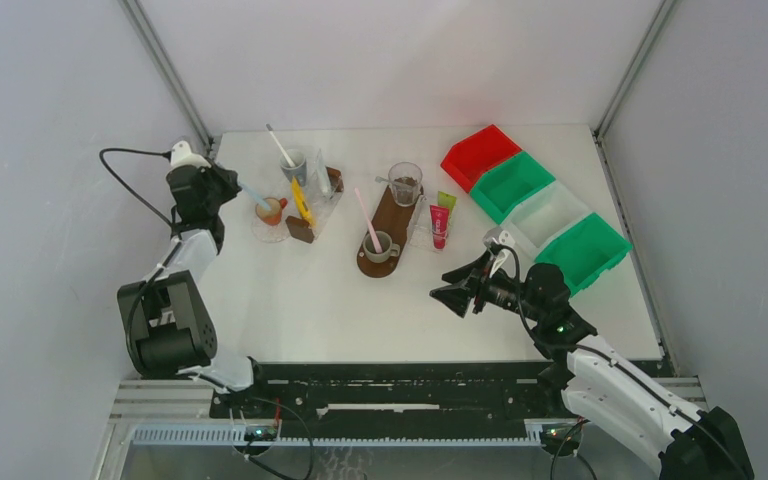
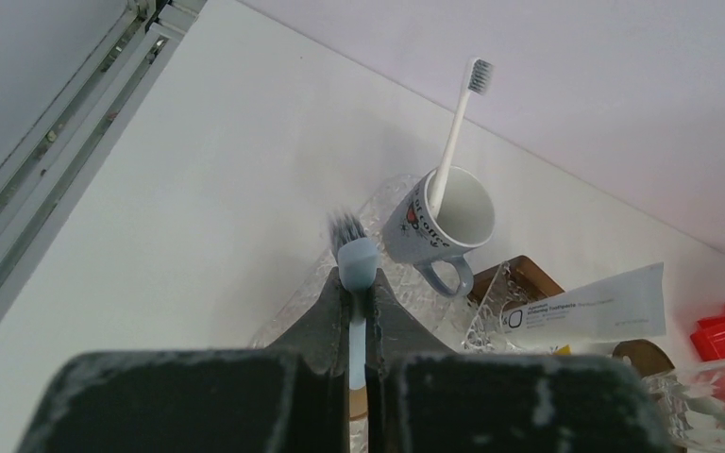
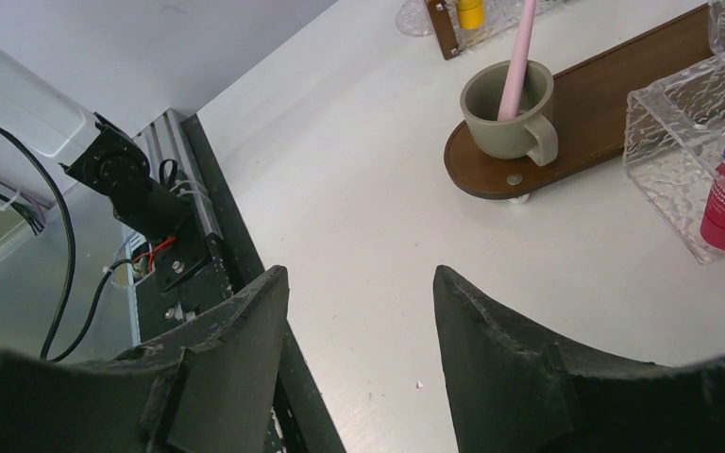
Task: Prepare toiletry sets of a toothbrush and toothpaste on the tray
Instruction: Place the toothbrush in the cup, then reset both arms
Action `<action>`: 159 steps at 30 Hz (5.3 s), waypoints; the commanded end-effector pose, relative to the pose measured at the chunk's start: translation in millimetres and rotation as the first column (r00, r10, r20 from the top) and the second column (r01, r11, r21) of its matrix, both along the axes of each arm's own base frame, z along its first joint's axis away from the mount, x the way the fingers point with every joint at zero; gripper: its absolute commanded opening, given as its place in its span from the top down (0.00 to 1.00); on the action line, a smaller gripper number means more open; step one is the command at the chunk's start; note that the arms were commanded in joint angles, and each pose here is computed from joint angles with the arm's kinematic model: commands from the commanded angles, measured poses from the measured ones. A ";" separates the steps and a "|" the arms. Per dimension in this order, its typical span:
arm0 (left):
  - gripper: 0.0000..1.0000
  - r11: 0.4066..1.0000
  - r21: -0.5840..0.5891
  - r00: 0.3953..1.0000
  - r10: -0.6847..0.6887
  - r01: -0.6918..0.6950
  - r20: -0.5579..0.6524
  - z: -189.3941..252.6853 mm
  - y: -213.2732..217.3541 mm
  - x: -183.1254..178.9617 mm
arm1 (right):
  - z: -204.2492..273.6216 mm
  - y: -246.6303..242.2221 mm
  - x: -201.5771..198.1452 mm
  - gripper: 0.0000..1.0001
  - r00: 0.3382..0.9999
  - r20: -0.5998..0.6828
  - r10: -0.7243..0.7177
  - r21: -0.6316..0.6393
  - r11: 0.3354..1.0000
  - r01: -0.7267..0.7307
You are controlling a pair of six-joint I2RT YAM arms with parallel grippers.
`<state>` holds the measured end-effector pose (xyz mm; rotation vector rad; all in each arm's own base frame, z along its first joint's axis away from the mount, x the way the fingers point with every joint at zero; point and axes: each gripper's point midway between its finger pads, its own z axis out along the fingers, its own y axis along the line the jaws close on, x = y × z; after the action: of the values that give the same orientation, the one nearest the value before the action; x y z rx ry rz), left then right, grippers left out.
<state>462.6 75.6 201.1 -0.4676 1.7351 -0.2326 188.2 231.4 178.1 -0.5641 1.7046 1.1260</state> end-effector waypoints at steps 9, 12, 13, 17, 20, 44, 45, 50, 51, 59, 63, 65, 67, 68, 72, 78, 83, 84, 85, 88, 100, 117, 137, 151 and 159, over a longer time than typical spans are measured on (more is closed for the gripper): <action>1.00 1.000 0.006 0.999 -0.004 0.003 0.043 17.9 6.9 24.1 | 8.7 1.1 1.8 0.35 1.000 0.021 0.000 0.027 1.000 -0.001; 1.00 1.000 -0.003 1.000 -0.001 0.001 0.027 10.2 7.0 26.2 | 7.9 1.3 1.6 0.35 1.000 0.019 0.003 0.026 1.000 -0.003; 1.00 1.000 -0.008 1.000 -0.002 0.002 0.023 7.8 6.7 27.1 | 7.8 1.4 1.7 0.35 1.000 0.019 0.003 0.026 1.000 -0.003; 1.00 1.000 -0.022 1.000 -0.003 0.003 0.003 -1.5 5.0 29.5 | 7.2 1.7 1.5 0.35 1.000 0.016 0.004 0.026 1.000 -0.005; 0.98 1.000 -0.029 1.000 -0.004 0.004 -0.014 -8.3 3.4 30.8 | 8.1 1.7 1.8 0.35 1.000 0.017 0.003 0.028 1.000 -0.004; 0.60 1.000 -0.023 0.997 0.015 -0.017 -0.079 -25.8 0.8 23.0 | 8.4 -0.2 1.4 0.35 1.000 0.019 0.000 0.029 1.000 -0.001; 0.59 1.000 -0.022 0.997 0.019 -0.021 -0.081 -26.3 1.3 22.5 | 8.4 -0.3 1.1 0.35 1.000 0.018 0.001 0.030 1.000 -0.002; 0.52 0.999 -0.021 0.996 0.035 -0.037 -0.082 -24.2 3.0 18.7 | 8.5 -0.6 0.9 0.35 1.000 0.019 0.002 0.030 1.000 -0.002; 0.51 0.999 -0.021 0.996 0.040 -0.042 -0.079 -22.1 3.4 16.7 | 8.9 -0.6 0.8 0.35 1.000 0.020 0.002 0.030 1.000 -0.002; 0.33 0.995 -0.044 0.995 0.091 -0.090 0.026 31.3 -2.2 -30.6 | 12.4 -1.4 -1.5 0.34 0.999 0.031 0.008 0.036 0.999 -0.009; 0.19 0.994 -0.092 0.986 0.076 -0.063 0.147 61.8 -19.2 -72.3 | 14.2 -5.1 -2.2 0.34 0.999 0.048 0.000 0.025 1.000 -0.001; 0.09 0.993 -0.115 0.975 0.051 -0.026 0.216 78.6 -30.7 -93.1 | 15.2 -8.4 -2.0 0.34 0.998 0.059 -0.012 0.017 1.000 0.011; 0.00 0.988 -0.156 0.963 0.019 0.024 0.270 90.9 -44.3 -112.1 | 17.5 -11.7 -1.7 0.34 0.998 0.062 -0.027 0.009 1.000 0.026; 0.00 0.983 -0.176 0.956 -0.007 0.061 0.295 95.8 -53.1 -120.9 | 20.6 -13.1 -1.6 0.34 0.997 0.065 -0.032 0.007 0.999 0.032; 0.00 0.942 -0.205 0.901 -0.167 0.266 0.400 123.8 -94.1 -155.0 | 37.1 -18.0 -5.6 0.34 0.995 0.086 -0.049 0.004 0.999 0.049; 0.00 0.815 -0.146 0.763 -0.439 0.560 0.474 156.7 -157.6 -203.3 | 70.4 -27.9 -7.0 0.33 0.984 0.142 -0.105 -0.001 0.994 0.106; 0.00 0.762 -0.024 0.665 -0.549 0.647 0.507 171.5 -204.7 -233.5 | 103.5 -32.8 0.4 0.27 0.971 0.186 -0.152 -0.027 0.987 0.160; 0.00 0.751 -0.004 0.651 -0.569 0.660 0.502 171.8 -213.7 -236.9 | 111.3 -34.1 2.6 0.26 0.966 0.199 -0.162 -0.035 0.984 0.172; 0.00 0.745 0.014 0.641 -0.583 0.667 0.499 172.6 -220.3 -238.5 | 116.7 -35.3 5.8 0.24 0.963 0.207 -0.173 -0.049 0.981 0.187; 0.00 0.715 0.055 0.608 -0.629 0.697 0.486 174.0 -240.3 -241.1 | 139.2 -39.2 14.8 0.18 0.947 0.249 -0.205 -0.073 0.970 0.230; 0.00 0.717 0.107 0.557 -0.618 0.689 0.555 208.3 -260.4 -211.7 | 200.0 -44.7 53.3 0.00 0.881 0.336 -0.332 -0.039 0.930 0.365; 0.00 0.621 0.427 0.551 -0.782 0.657 0.290 208.7 -305.5 -179.0 | 202.9 -73.6 127.2 0.00 0.783 0.129 -0.608 0.039 0.792 0.609; 0.00 0.622 0.456 0.582 -0.775 0.636 0.245 195.2 -296.3 -194.1 | 186.8 -63.5 161.3 0.00 0.613 -0.022 -0.790 -0.003 0.613 0.790; 0.00 0.622 0.438 0.562 -0.780 0.649 0.274 192.8 -299.3 -197.3 | 191.4 -56.7 157.7 0.00 0.636 0.036 -0.771 -0.009 0.636 0.772; 0.00 0.610 0.427 0.530 -0.792 0.668 0.302 191.7 -304.5 -201.8 | 188.6 -52.7 154.4 0.00 0.646 0.045 -0.762 -0.005 0.646 0.763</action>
<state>267.1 -227.4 377.7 0.5638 1.4223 -0.6272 345.0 177.2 339.6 0.1613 1.7401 0.4322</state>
